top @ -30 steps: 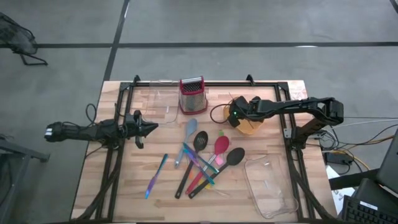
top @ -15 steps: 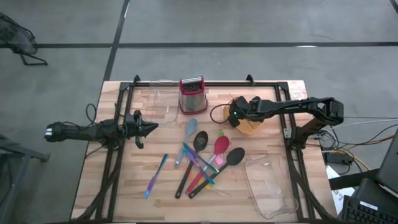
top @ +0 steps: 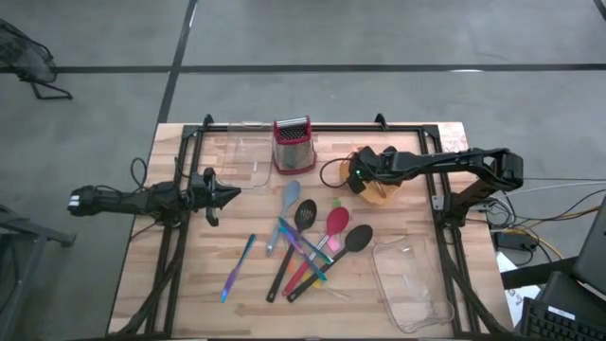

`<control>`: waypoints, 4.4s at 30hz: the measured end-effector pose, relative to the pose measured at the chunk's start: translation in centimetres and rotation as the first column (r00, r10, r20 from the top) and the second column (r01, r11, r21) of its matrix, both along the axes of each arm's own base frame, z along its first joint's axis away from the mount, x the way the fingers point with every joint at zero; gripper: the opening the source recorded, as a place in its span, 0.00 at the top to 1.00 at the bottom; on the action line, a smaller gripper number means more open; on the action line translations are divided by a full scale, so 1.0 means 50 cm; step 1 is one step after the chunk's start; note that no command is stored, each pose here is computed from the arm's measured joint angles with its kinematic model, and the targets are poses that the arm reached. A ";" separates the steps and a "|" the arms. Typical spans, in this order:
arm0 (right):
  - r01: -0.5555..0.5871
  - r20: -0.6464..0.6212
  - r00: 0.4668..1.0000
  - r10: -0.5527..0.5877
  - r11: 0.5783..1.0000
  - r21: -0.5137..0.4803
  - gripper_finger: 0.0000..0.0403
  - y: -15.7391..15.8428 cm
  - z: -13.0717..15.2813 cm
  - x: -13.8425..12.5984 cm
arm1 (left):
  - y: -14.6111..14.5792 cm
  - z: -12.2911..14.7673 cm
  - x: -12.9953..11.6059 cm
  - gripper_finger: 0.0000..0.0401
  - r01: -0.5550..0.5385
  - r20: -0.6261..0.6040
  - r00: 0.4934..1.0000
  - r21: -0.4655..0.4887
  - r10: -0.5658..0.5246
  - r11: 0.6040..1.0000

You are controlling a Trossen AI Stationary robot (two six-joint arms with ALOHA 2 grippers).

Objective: Pick & Place Kitchen Items
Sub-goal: Put the gold table knife into the orange bin, then put the right blue table knife into the orange bin

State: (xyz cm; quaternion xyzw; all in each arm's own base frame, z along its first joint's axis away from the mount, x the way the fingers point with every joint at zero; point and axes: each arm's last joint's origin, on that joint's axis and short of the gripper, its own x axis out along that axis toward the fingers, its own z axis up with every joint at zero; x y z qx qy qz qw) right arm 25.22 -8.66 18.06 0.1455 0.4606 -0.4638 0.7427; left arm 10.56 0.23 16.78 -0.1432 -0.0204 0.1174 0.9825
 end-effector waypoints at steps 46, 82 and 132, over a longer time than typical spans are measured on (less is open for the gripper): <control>-0.515 0.124 0.838 0.532 0.845 -0.144 0.56 0.147 0.130 0.113 | 0.000 0.000 0.000 0.95 0.000 0.000 1.000 0.000 0.000 1.000; -0.750 0.280 0.661 0.697 0.619 0.232 0.53 0.346 -0.048 0.306 | 0.000 -0.002 0.000 0.94 0.000 -0.011 1.000 0.001 0.000 1.000; -0.710 0.176 0.704 0.688 0.674 0.204 0.90 0.332 -0.084 0.280 | 0.000 -0.005 0.000 0.95 0.000 -0.025 1.000 0.001 0.000 1.000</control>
